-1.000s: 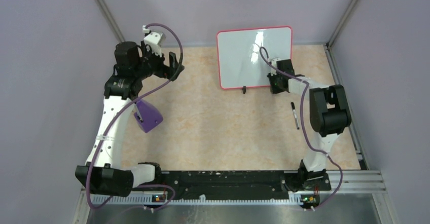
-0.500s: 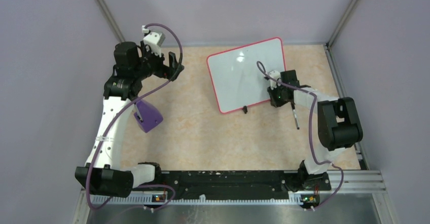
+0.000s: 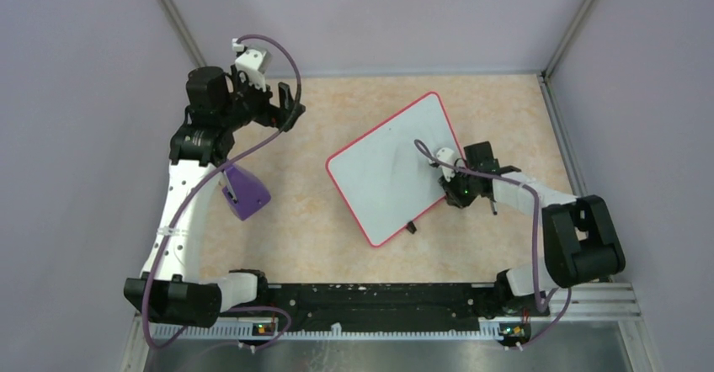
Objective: Write a sentence on the whiteboard
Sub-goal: Move the whiteboard to the center of the board.
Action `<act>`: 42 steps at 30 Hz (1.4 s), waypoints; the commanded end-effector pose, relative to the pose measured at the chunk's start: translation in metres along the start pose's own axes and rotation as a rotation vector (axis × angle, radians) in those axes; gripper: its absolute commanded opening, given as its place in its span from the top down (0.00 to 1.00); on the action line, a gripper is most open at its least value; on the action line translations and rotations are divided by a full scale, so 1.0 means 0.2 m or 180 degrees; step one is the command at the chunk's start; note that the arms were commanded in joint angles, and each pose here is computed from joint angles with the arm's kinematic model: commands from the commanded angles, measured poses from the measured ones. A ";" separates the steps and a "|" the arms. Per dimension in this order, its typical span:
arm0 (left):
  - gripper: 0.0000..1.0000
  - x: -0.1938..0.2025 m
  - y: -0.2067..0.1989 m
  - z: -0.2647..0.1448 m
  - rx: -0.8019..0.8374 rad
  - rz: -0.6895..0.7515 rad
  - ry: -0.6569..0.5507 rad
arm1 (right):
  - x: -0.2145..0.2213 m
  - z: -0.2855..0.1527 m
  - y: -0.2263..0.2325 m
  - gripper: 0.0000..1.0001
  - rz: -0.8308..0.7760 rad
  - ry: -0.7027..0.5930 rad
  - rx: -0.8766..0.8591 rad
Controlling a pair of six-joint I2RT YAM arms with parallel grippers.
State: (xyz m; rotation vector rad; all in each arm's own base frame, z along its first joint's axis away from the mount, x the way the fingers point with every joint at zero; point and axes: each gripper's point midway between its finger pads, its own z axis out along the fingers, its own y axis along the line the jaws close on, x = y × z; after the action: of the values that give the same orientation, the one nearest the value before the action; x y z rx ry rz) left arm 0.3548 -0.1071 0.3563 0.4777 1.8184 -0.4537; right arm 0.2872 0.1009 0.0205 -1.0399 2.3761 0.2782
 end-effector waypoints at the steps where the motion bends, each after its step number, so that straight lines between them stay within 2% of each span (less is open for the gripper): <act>1: 0.01 -0.13 -0.02 -0.02 0.0039 0.0067 -0.0205 | 0.08 -0.04 0.18 1.00 -0.0383 0.0118 -0.0218; 10: 0.01 -0.12 -0.02 -0.02 0.0055 0.0044 -0.0203 | 0.17 -0.05 0.25 1.00 -0.0145 0.0391 -0.0213; 16: 0.01 -0.12 -0.02 -0.01 0.0061 0.0048 -0.0202 | 0.28 -0.08 0.29 1.00 -0.0200 0.0606 -0.0275; 19: 0.01 -0.11 -0.02 -0.01 0.0067 0.0042 -0.0200 | 0.30 -0.10 0.31 0.80 -0.0248 0.0653 -0.0320; 26: 0.01 -0.11 -0.02 0.00 0.0085 0.0024 -0.0197 | 0.33 -0.14 0.37 0.60 -0.0284 0.0712 -0.0518; 37: 0.01 -0.10 -0.03 0.01 0.0117 0.0012 -0.0191 | 0.25 -0.25 0.49 0.60 -0.0767 0.0186 -0.0884; 39: 0.01 -0.10 -0.03 0.02 0.0134 -0.0004 -0.0183 | 0.24 -0.26 0.47 0.62 -0.0720 0.0166 -0.0783; 42: 0.01 -0.10 -0.04 0.02 0.0153 -0.0018 -0.0191 | 0.17 -0.26 0.35 0.66 -0.0545 0.0043 -0.0325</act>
State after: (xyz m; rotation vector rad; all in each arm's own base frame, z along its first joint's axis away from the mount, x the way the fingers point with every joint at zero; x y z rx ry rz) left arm 0.3544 -0.1117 0.3595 0.4824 1.8122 -0.4874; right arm 0.1758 0.1092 0.0321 -1.3807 2.3368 0.4265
